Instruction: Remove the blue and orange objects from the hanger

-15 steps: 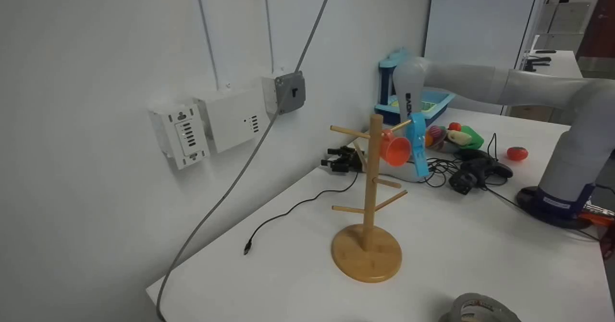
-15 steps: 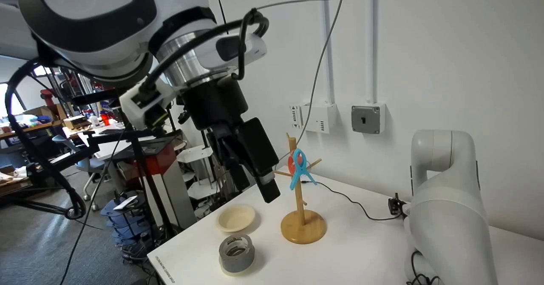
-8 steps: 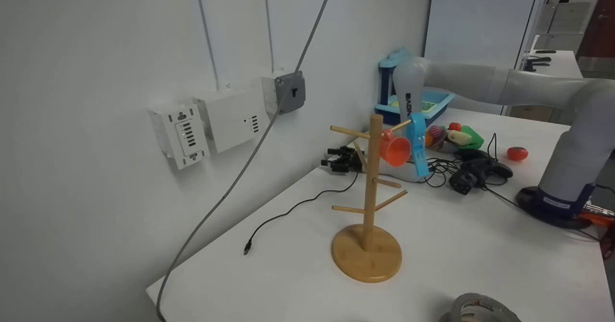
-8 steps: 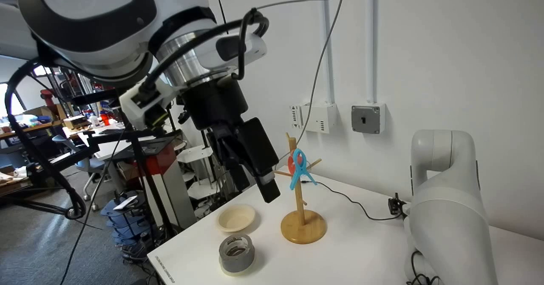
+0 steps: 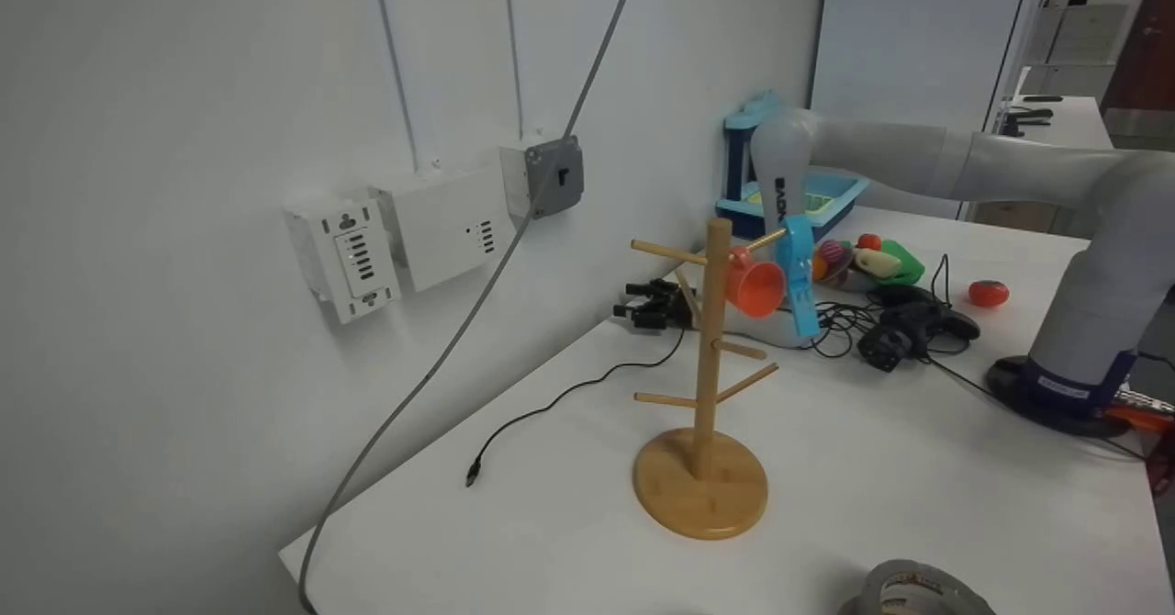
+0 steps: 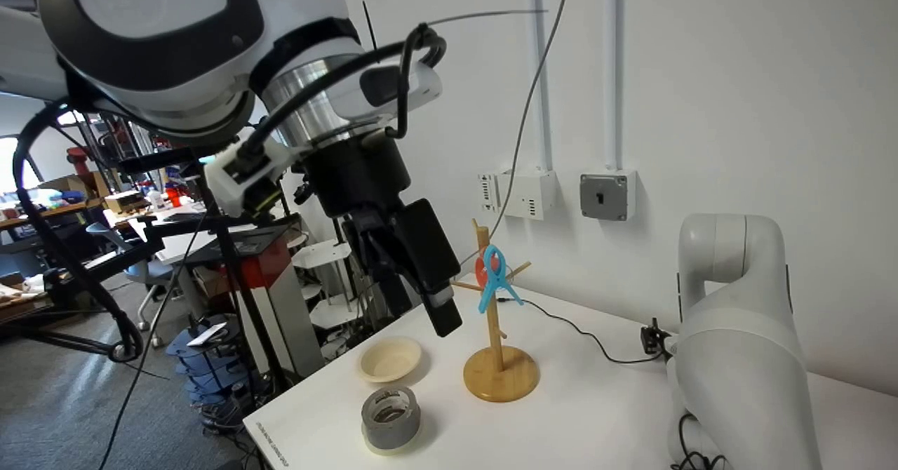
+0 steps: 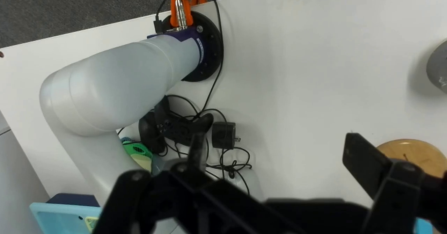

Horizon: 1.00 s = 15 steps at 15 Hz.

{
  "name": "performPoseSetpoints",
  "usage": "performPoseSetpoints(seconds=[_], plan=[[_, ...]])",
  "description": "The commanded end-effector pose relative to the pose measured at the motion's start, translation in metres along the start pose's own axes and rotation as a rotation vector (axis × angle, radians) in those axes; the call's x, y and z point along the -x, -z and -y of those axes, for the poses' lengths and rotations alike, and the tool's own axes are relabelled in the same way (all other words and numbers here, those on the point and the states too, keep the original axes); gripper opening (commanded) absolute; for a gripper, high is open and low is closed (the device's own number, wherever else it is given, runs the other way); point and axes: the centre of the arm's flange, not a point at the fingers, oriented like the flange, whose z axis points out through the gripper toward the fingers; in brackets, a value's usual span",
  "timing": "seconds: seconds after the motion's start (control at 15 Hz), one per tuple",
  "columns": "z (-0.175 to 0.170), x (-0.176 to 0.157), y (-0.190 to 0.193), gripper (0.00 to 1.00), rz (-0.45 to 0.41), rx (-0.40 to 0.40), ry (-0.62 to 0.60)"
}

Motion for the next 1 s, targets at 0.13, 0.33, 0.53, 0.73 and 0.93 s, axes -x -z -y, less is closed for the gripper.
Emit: performPoseSetpoints(seconds=[0.13, 0.33, 0.53, 0.73, 0.93], plan=[[0.02, -0.018, -0.007, 1.0, 0.007, -0.072, 0.048], [0.034, -0.032, -0.01, 1.0, -0.006, -0.131, 0.065], [0.051, -0.049, -0.011, 1.0, -0.026, -0.208, 0.079], [0.067, -0.065, -0.012, 1.0, -0.065, -0.281, 0.08], [0.085, -0.081, -0.015, 1.0, -0.094, -0.356, 0.08]])
